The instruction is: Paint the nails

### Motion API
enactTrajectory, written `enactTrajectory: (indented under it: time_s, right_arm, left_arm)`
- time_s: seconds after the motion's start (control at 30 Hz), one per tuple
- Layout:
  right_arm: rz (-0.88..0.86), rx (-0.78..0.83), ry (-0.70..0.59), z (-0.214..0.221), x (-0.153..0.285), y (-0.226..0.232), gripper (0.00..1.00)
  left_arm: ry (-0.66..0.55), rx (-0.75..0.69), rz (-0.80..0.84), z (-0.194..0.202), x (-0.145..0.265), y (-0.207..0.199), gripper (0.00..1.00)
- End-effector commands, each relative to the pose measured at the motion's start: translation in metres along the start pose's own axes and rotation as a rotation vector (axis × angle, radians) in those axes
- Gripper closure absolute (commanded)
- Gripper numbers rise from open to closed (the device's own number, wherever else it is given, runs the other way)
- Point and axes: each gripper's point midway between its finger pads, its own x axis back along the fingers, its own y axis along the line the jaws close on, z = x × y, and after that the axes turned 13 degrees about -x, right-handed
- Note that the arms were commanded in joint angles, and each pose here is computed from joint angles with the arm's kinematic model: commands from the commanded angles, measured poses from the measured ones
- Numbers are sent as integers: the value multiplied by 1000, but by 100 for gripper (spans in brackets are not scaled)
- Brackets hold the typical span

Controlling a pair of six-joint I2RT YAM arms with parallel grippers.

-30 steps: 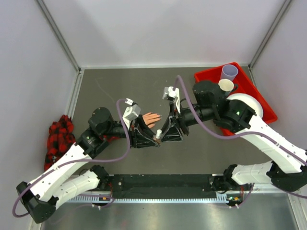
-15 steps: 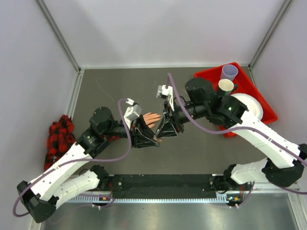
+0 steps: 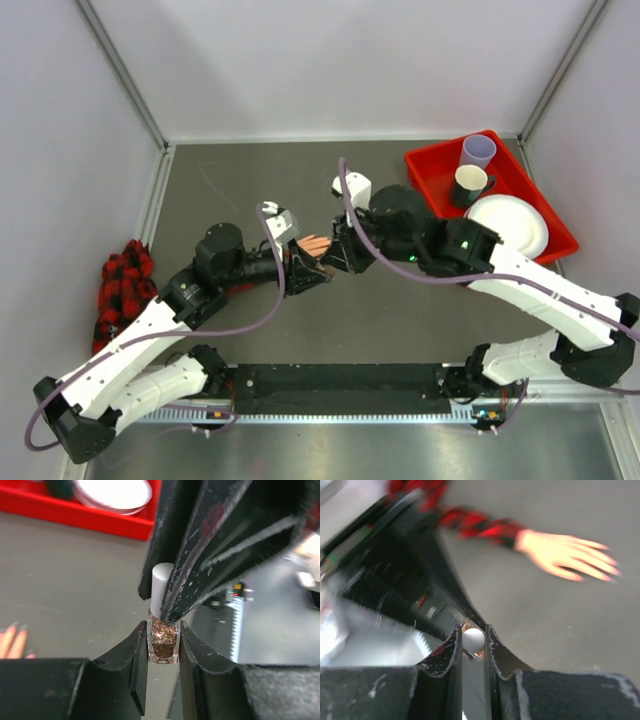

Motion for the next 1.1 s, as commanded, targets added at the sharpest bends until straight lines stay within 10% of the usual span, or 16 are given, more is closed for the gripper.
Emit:
enactTrajectory:
  time_s: [0.0,0.37,0.5,0.67,1.07]
  right_arm:
    - [431,-360,-196,16,-33,-24,100]
    - [336,-380,-205,6,-37,-2,98]
    - [242,-267,-155,-6,-22,12,60]
    - [104,-106,-131,-17,26,21,36]
    - [-365,163,77,10,60,59,46]
  left_arm:
    - [-191,-173,-393,-63,-2,81,100]
    - [-172,-145,-271,-37,-2,55,100]
    - [-135,-131,-184,-26,2,35,100]
    - [-68,-102,-11,-18,6,1,100]
    - [-158,-38,380,-46,29,-75,100]
